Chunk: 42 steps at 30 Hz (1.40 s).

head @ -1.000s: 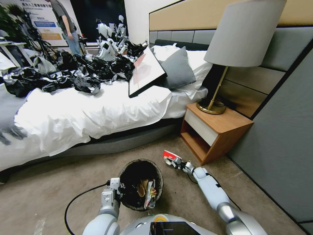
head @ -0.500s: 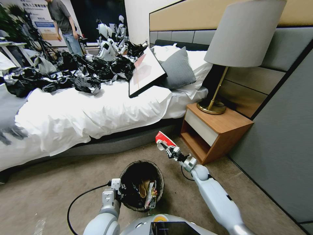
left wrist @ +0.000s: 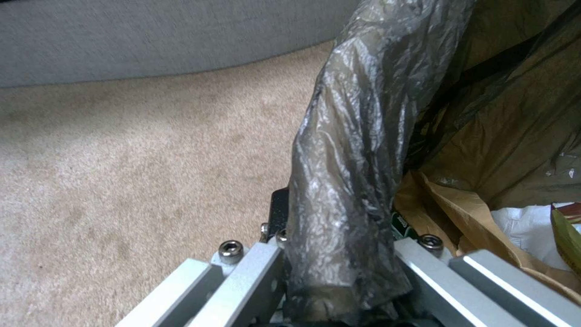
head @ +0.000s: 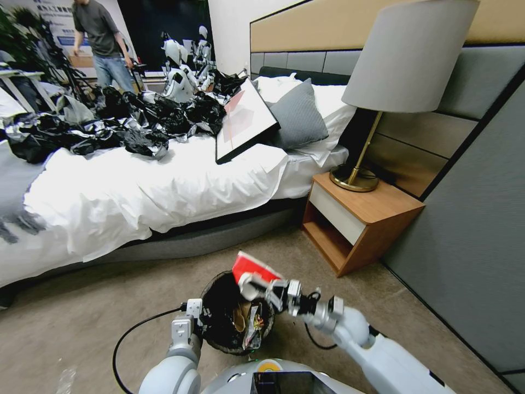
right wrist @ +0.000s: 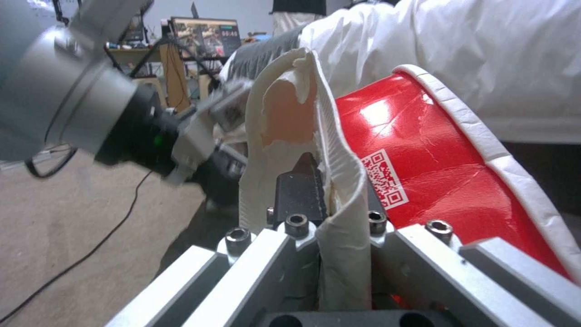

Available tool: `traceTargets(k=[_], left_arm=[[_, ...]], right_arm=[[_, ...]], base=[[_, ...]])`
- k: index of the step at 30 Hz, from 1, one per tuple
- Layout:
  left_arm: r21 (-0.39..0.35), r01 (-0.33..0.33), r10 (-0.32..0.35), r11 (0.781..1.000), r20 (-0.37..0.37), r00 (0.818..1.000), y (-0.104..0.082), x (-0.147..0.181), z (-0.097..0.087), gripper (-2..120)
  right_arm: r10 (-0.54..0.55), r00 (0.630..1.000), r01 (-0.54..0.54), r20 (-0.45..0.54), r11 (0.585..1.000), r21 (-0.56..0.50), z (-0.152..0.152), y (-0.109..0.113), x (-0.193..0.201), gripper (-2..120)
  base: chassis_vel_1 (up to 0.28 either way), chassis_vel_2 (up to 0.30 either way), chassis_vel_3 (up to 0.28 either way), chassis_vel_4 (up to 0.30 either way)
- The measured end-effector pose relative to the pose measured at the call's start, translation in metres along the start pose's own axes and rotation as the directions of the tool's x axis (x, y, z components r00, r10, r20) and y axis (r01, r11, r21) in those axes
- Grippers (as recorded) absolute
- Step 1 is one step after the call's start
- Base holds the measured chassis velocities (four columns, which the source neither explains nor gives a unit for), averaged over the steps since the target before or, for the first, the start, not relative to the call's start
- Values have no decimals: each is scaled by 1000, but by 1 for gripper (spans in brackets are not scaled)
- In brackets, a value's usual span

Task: Pick up the trash bin, then pick up the garbage from the floor and place it into the trash bin.

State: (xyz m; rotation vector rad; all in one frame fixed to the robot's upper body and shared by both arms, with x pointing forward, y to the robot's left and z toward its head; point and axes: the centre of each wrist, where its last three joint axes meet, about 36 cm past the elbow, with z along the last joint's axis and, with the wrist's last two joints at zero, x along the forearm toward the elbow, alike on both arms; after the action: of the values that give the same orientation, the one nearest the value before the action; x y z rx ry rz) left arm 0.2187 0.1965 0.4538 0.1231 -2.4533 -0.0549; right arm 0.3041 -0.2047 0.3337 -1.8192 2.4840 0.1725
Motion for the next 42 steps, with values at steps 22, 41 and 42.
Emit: traceTargets(k=[22,41,42], left_arm=[[8,-11,11,1000,5,1000,-4,9,-2,0],[3,-14,14,1000,4,1000,-8,13,0,0],[2,-15,15,1000,4,1000,-8,13,0,0]], right_arm=[[5,995,-6,-101,1000,-9,58,-10,-2,0],[16,991,-19,-130,999,-25,82,-18,-25,0],[17,991,-21,-132,999,-25,82,-19,-26,0]], base=[[0,0,0,0],[0,0,0,0],[0,0,0,0]])
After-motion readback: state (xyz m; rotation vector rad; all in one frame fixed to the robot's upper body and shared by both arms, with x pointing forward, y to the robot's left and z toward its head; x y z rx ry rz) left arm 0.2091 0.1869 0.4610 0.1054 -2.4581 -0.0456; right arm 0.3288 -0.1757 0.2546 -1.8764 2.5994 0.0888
